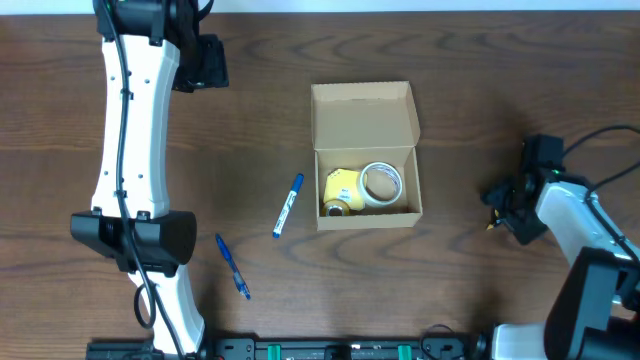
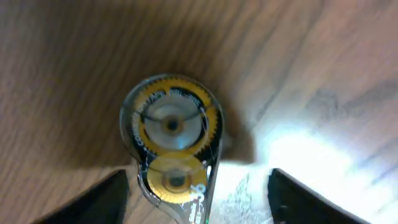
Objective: Pack container
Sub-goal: 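Move right gripper down onto the correction tape dispenser and grasp it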
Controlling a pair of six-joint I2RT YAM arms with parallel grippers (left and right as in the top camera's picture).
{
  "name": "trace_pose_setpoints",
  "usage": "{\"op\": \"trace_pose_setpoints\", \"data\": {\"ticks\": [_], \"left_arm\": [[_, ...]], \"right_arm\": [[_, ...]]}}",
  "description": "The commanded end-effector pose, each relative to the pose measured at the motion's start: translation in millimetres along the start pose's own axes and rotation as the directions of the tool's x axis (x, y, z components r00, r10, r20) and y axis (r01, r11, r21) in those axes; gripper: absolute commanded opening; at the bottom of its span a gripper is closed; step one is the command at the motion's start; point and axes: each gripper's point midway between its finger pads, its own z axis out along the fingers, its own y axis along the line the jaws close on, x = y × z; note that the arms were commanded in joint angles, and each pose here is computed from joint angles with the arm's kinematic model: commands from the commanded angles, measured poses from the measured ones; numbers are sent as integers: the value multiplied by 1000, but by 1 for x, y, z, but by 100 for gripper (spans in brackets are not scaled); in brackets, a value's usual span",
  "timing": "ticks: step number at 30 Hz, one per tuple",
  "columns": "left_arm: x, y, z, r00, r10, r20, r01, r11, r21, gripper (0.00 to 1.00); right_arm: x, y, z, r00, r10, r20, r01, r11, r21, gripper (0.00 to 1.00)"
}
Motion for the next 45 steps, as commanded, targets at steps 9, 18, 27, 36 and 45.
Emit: {"op": "trace_pose_setpoints", "data": {"ticks": [9,18,27,36,45], "left_arm": [[1,3,-10,1000,7,16,-7,1000,4,68],[1,3,-10,1000,7,16,-7,1000,3,68],[2,3,-10,1000,7,9,-7,1000,1,68],[2,3,-10,1000,7,10,-7,1000,2,68],[3,3,-10,1000,7,7,-7,1000,1,68]], "right_arm": [[-2,-3,4,999,-32,-6,32,999,-4,56],[-2,-1,4,992,-127,-3,127,992,-11,70],[-5,-4,5,985,-171,3,171,985,-8,67],[-7,-12,10,989,-148,-13,148,989,-21,66],[-5,-13,13,989,-149,-20,149,989,-17,43]]}}
